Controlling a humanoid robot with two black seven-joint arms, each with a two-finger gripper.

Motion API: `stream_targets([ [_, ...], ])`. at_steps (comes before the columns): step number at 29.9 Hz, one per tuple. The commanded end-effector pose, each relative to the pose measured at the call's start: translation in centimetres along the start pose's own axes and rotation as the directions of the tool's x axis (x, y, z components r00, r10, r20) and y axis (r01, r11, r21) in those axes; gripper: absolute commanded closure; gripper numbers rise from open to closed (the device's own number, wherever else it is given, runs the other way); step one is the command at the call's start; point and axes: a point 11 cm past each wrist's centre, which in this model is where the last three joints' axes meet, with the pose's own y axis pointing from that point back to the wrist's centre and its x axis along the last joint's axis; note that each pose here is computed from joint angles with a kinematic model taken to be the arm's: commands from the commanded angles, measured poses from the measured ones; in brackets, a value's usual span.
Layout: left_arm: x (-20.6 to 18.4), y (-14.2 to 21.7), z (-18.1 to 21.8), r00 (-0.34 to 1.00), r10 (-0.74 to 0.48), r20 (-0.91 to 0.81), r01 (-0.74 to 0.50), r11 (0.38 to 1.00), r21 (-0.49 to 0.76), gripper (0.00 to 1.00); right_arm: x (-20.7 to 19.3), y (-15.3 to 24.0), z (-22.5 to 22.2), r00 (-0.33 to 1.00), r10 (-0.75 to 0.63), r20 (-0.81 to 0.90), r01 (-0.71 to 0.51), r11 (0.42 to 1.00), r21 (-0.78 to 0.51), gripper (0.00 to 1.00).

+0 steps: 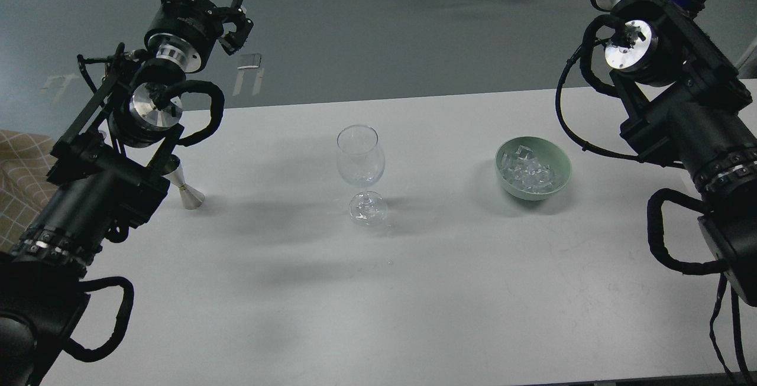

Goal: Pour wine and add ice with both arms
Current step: 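Lower the left gripper down to the silver jigger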

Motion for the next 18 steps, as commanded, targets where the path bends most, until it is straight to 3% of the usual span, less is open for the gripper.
stream_targets([
  [1,2.5,3.3,0.4,0.998,0.057,-0.03,-0.056,0.998,0.018,0.02,0.1,0.0,0.1,1.0,0.0,0.001,0.0,1.0,-0.002,0.0],
  [7,5.4,9.0,1.5,0.995,0.073,-0.073,-0.07,0.996,0.049,0.02,0.6,0.3,0.5,1.0,0.009,-0.004,-0.009,1.0,-0.01,0.0],
  [12,7.1,13.4,2.1,0.981,0.104,-0.161,-0.106,0.994,0.001,0.02,0.4,0.3,0.6,1.0,0.007,-0.003,-0.007,1.0,-0.012,0.0],
  [18,9.4,17.6,-0.7,0.959,0.187,-0.212,-0.181,0.982,0.051,0.02,0.5,0.2,0.6,1.0,0.01,-0.006,-0.01,1.0,-0.013,0.0],
])
